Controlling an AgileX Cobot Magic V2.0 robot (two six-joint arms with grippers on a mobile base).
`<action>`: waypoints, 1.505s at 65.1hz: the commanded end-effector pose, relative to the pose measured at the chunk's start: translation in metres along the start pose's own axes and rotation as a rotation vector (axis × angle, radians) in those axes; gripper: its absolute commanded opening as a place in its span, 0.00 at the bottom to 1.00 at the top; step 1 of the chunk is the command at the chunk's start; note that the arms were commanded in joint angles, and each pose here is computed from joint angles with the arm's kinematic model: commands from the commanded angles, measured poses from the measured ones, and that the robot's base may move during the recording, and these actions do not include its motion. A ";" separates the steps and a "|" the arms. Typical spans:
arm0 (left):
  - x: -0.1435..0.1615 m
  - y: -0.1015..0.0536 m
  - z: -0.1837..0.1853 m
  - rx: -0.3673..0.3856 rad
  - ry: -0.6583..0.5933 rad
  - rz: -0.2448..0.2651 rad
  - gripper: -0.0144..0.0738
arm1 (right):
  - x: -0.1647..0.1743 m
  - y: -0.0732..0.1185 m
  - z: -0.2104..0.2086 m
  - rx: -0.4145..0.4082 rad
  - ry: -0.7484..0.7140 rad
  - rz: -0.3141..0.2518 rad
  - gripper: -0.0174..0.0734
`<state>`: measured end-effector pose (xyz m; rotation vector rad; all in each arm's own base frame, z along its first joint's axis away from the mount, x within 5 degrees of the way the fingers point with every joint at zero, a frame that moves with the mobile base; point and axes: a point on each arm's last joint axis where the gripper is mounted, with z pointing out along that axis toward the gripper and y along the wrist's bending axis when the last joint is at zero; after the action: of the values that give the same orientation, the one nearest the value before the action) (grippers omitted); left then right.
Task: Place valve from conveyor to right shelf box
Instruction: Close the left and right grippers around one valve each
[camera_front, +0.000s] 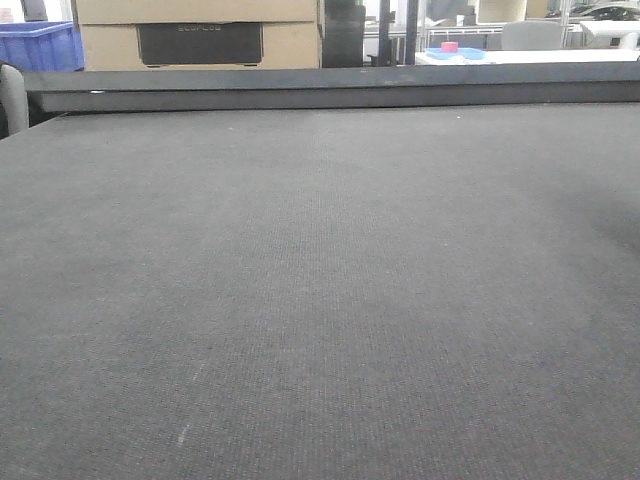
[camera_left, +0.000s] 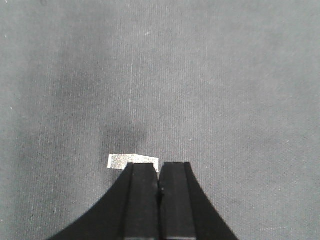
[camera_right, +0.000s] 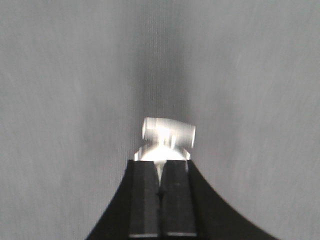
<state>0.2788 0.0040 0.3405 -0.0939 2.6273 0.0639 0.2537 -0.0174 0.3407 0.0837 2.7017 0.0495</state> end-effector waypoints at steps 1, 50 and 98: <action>-0.002 0.001 -0.003 -0.001 -0.008 -0.005 0.04 | -0.001 -0.002 0.005 0.005 0.044 -0.003 0.02; 0.001 0.000 0.000 0.003 0.009 -0.007 0.04 | -0.001 -0.008 0.091 0.003 0.288 0.013 0.80; 0.003 -0.001 0.000 0.014 0.029 -0.015 0.04 | 0.001 -0.009 0.103 0.005 0.300 0.014 0.08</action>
<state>0.2769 0.0033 0.3390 -0.0999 2.6510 0.0526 0.2969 -0.0219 0.2465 0.1104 2.9909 0.0729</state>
